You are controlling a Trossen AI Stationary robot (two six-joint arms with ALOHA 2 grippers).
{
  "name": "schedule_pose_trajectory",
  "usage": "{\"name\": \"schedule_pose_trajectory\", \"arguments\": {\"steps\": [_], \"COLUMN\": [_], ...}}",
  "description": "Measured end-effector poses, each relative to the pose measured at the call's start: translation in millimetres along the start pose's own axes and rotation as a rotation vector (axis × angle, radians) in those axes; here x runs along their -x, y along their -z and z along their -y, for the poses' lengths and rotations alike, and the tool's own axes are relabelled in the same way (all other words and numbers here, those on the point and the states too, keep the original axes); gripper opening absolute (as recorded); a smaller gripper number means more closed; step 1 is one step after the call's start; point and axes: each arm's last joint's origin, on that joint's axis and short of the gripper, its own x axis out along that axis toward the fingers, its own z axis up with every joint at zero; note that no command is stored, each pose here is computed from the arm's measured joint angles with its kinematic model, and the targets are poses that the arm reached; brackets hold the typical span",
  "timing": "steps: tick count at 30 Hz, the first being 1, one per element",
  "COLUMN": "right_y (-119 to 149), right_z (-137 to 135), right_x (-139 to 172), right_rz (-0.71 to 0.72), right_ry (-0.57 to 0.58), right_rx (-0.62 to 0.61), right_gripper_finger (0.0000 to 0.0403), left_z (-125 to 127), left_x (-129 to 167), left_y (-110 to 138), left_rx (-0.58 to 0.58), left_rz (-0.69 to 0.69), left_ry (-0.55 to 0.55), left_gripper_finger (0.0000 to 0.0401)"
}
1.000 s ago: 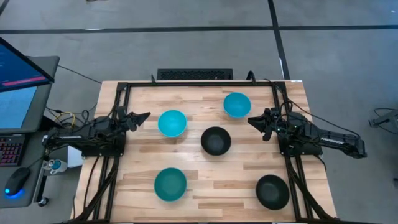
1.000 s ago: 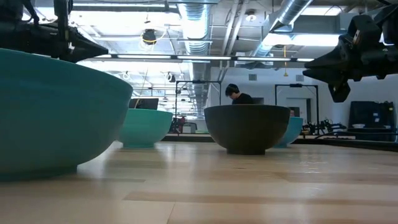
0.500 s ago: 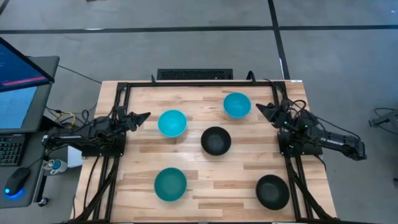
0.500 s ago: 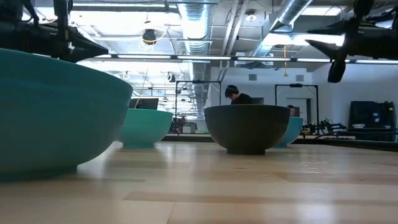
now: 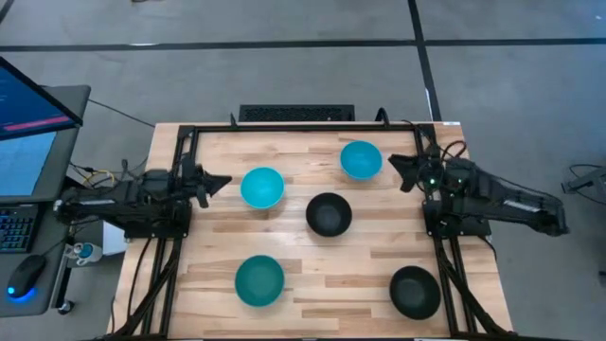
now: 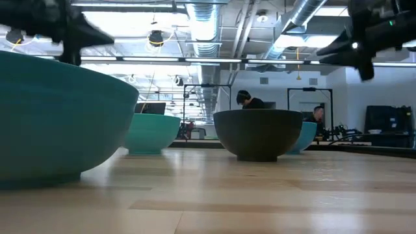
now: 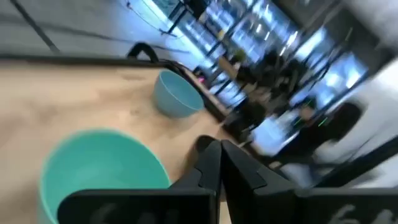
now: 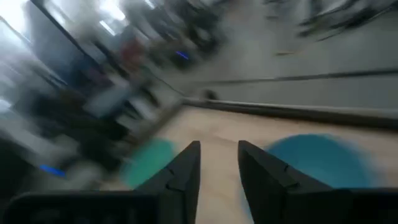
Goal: Nest bowls inside each other
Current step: Stack the light blue bowl on top of the top black bowl
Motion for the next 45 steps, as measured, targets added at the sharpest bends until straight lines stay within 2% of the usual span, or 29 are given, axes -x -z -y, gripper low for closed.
{"name": "schedule_pose_trajectory", "arguments": {"steps": [3, 6, 9, 12, 14, 19, 24, 29, 33, 35, 37, 39, 42, 45], "right_y": [-21.1, -30.8, -33.0, -35.3, -35.1, -31.3, -30.6, -31.0, -31.2, -32.1, -32.8, -34.3, -35.3, -35.0], "right_z": [-9.2, -15.4, -19.4, -23.5, -25.0, -24.5, -27.6, -28.6, -28.2, -28.4, -28.9, -30.1, -31.0, -31.1], "right_x": [-2.4, -11.8, -21.6, -28.9, -33.2, -35.6, -34.8, -34.6, -35.5, -35.7, -36.2, -37.0, -37.6, -38.2], "right_rz": [-0.076, -0.155, -0.227, -0.253, -0.264, -0.295, -0.277, -0.241, -0.209, -0.195, -0.186, -0.169, -0.16, -0.163], "right_ry": [0.14, 0.265, 0.331, 0.346, 0.356, 0.375, 0.366, 0.391, 0.435, 0.439, 0.437, 0.425, 0.416, 0.417], "right_rx": [0.158, 0.252, 0.292, 0.286, 0.276, 0.214, 0.146, 0.095, 0.097, 0.094, 0.091, 0.08, 0.078, 0.08], "right_gripper_finger": [0.0156, 0.0171, 0.0182, 0.019, 0.0195, 0.0212, 0.0247, 0.0287, 0.0313, 0.0322, 0.0328, 0.0331, 0.0332, 0.0332], "left_z": [23.5, 35.4, 36.8, 38.0, 39.5, 39.4, 39.6, 42.2, 44.2, 47.0, 52.4, 64.0, 87.6, 94.1], "left_x": [-12.0, -41.6, -77.7, -113.1, -131.9, -158.4, -160.7, -159.3, -158.5, -155.8, -151.7, -147.8, -144.1, -145.4], "left_y": [-21.7, -23.2, -11.5, 0.7, 6.2, 14.2, 14.6, 14.0, 14.9, 9.8, -0.6, -11.0, -30.4, -31.6], "left_rx": [-0.211, -0.429, -0.625, -0.76, -0.811, -0.929, -0.946, -0.864, -0.718, -0.704, -0.732, -0.798, -0.88, -0.941], "left_rz": [-0.17, -0.504, -0.867, -1.116, -1.191, -1.266, -1.268, -1.265, -1.276, -1.299, -1.322, -1.325, -1.205, -1.14], "left_ry": [-0.082, -0.208, -0.297, -0.258, -0.177, -0.089, -0.076, -0.05, -0.057, -0.103, -0.181, -0.21, -0.165, -0.123], "left_gripper_finger": [0.0, 0.0, 0.0, 0.0, 0.0, 0.0, 0.0, 0.0017, 0.006, 0.0086, 0.0107, 0.012, 0.0125, 0.0126]}}
